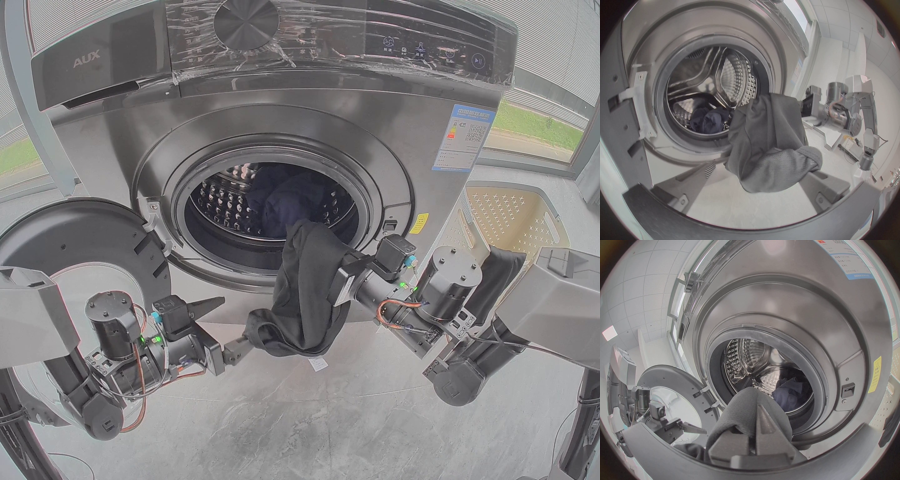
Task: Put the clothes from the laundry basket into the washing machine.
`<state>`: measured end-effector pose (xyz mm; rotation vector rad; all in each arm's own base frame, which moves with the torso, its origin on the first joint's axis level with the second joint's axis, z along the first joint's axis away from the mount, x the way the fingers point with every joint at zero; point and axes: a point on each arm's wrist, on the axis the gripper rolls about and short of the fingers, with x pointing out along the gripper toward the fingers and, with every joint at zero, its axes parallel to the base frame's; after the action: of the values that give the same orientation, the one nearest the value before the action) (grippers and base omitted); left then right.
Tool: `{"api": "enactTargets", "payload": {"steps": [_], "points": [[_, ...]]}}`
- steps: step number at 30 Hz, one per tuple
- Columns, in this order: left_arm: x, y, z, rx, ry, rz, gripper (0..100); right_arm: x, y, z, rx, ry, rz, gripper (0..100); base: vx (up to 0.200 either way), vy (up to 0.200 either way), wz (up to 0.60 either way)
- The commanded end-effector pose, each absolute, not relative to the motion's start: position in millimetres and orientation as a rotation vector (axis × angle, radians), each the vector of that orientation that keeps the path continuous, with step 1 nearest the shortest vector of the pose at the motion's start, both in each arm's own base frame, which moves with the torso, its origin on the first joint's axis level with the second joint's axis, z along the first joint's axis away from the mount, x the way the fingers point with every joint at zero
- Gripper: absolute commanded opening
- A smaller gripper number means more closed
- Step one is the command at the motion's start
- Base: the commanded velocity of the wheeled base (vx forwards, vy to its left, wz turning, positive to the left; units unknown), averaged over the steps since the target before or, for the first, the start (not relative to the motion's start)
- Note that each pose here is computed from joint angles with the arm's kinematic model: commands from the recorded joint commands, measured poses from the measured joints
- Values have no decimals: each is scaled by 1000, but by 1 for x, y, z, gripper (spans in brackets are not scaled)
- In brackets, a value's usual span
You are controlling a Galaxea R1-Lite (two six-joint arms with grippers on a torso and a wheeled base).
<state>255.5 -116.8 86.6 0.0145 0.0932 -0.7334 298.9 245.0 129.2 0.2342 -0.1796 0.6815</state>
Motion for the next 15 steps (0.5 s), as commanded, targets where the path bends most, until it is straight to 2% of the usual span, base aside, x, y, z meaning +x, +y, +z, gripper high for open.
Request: {"api": "enactTargets", "payload": {"steps": [1, 8, 15], "points": [[240, -111, 64, 45, 208, -782, 100, 302, 244, 133, 239, -197, 676, 0, 0, 0, 0], [221, -104, 35, 151, 334, -852, 100, 304, 244, 137, 242, -209, 673, 0, 0, 0, 0], [212, -102, 30, 157, 370, -895, 100, 304, 244, 137, 244, -210, 674, 0, 0, 0, 0]]}}
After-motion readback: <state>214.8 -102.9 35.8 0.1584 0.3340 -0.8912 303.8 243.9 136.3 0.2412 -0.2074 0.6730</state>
